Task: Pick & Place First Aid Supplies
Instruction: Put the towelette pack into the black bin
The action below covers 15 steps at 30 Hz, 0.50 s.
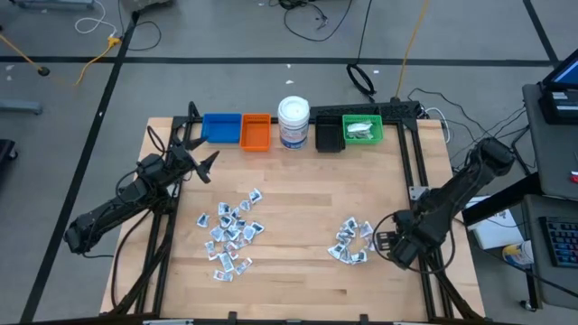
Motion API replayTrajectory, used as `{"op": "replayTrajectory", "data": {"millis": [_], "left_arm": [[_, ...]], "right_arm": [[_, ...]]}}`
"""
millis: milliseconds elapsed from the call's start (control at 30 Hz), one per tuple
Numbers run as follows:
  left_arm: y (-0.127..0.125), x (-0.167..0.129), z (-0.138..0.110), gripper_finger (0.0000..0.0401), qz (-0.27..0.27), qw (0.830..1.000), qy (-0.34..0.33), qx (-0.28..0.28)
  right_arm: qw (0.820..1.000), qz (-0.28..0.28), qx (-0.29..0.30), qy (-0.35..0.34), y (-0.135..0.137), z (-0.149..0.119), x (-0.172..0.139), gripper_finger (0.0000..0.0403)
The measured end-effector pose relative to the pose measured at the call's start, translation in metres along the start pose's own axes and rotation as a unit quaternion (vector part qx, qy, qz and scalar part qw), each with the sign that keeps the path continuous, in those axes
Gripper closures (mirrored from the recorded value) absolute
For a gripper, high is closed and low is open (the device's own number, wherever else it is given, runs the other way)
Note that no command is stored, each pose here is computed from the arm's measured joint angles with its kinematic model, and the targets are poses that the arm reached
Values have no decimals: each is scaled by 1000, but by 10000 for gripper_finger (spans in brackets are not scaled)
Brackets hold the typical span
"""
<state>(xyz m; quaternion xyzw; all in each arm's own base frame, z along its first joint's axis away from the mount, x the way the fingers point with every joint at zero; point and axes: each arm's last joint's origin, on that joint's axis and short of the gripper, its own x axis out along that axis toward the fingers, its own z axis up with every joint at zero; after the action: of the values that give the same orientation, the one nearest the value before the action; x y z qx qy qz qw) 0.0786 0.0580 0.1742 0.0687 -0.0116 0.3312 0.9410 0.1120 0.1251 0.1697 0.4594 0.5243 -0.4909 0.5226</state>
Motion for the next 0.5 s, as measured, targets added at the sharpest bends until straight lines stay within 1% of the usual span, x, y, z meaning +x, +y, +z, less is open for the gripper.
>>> {"op": "replayTrajectory", "data": {"millis": [133,300,400,500], "left_arm": [[0,0,0,91,0,1000,0,0],[0,0,0,91,0,1000,0,0],[0,0,0,91,0,1000,0,0],[0,0,0,91,0,1000,0,0]], "right_arm": [[1000,-8,-9,-7,-6,5,15,234],[1000,2,-21,3,-8,7,28,237],[1000,11,-24,8,-7,7,31,259],[1000,13,-26,5,-7,7,31,301]]}}
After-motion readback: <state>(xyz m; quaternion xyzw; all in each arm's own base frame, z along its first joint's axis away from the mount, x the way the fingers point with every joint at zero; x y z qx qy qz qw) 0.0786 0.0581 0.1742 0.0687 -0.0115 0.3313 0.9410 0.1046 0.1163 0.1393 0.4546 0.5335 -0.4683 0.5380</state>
